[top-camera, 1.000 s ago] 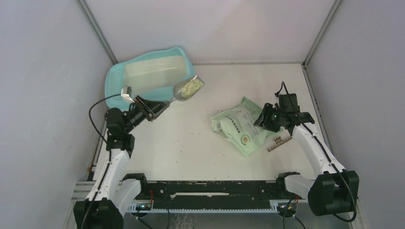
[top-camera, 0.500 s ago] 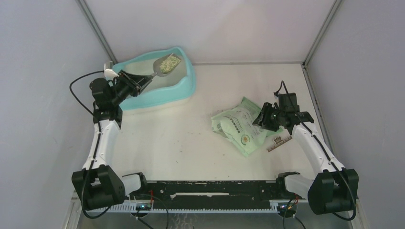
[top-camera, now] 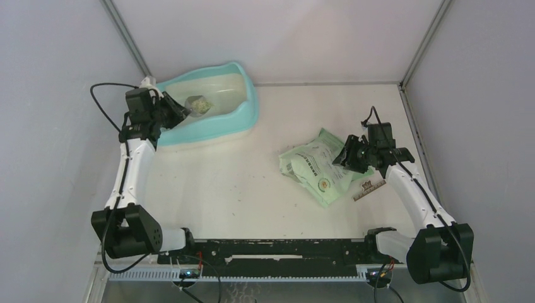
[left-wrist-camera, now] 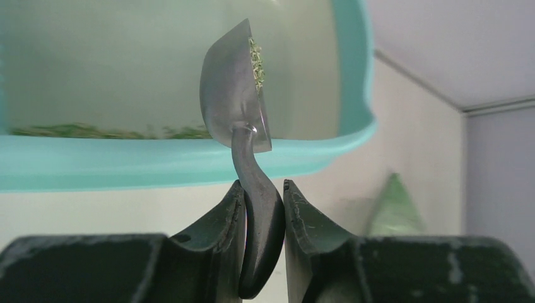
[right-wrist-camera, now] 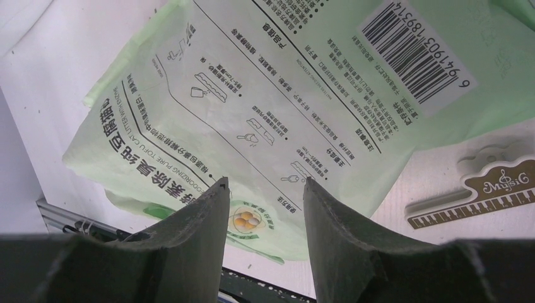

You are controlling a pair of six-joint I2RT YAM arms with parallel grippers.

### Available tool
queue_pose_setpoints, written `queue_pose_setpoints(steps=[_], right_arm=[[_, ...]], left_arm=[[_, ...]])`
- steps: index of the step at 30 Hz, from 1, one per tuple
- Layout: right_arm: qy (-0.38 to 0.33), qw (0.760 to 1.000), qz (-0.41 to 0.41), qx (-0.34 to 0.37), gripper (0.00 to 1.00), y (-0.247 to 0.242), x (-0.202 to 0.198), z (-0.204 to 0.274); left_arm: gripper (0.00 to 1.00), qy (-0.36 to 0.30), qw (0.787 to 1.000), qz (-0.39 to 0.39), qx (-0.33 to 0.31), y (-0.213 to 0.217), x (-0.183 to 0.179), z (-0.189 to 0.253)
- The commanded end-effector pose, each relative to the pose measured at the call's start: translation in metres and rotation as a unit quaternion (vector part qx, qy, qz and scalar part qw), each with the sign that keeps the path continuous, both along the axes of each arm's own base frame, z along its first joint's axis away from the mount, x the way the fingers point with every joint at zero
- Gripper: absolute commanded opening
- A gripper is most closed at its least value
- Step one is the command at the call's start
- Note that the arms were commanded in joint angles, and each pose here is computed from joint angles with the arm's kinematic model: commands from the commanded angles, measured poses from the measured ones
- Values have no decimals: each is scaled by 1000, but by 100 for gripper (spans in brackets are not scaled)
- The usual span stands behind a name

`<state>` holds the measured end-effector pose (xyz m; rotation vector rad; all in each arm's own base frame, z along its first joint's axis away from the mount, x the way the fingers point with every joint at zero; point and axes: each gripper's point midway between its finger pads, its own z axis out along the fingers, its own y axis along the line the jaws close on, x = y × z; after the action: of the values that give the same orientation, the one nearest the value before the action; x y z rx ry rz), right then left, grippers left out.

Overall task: Fill the litter box with clean litter
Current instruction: 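Pour the cat litter into the litter box, then scoop the cat litter from the cat litter bag.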

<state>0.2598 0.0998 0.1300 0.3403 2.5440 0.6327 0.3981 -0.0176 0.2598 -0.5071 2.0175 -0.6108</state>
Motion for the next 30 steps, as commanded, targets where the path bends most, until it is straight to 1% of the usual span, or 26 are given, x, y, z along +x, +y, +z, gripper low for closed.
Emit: queue_pose_setpoints(steps=[1, 3, 8, 12, 14, 16, 21, 23, 25, 27, 29, 30], right_arm=[[-42, 999, -1, 15, 54, 6, 16, 22], [-42, 999, -1, 17, 54, 6, 16, 23], [-47, 999, -3, 12, 54, 5, 14, 27], [-43, 999, -2, 4, 54, 2, 13, 29], [-46, 999, -2, 3, 54, 1, 13, 31], [-47, 999, -2, 3, 54, 1, 13, 32], [-47, 999, -4, 1, 54, -2, 10, 33], [-48, 999, -4, 2, 54, -3, 11, 34], [-50, 999, -4, 3, 54, -3, 10, 35], [-52, 999, -6, 2, 55, -4, 11, 35], [-53, 999, -8, 3, 54, -5, 11, 36], [-54, 998, -9, 3, 54, -6, 11, 37]], left_arm=[[15, -33, 980, 27, 193, 22, 7, 43], [14, -19, 968, 36, 247, 27, 10, 41], [14, 4, 937, 57, 345, 32, 13, 42], [14, 18, 913, 52, 405, 24, 13, 39], [13, 26, 895, 54, 442, 22, 12, 38], [13, 30, 884, 62, 463, 22, 12, 39], [13, 26, 867, 79, 492, 23, 8, 51], [13, 19, 868, 87, 489, 23, 6, 57], [13, 2, 879, 85, 469, 18, 3, 70], [14, -24, 899, 66, 432, 6, -3, 88], [15, -46, 925, 23, 377, -16, -13, 106], [15, -45, 938, -4, 345, -29, -21, 110]])
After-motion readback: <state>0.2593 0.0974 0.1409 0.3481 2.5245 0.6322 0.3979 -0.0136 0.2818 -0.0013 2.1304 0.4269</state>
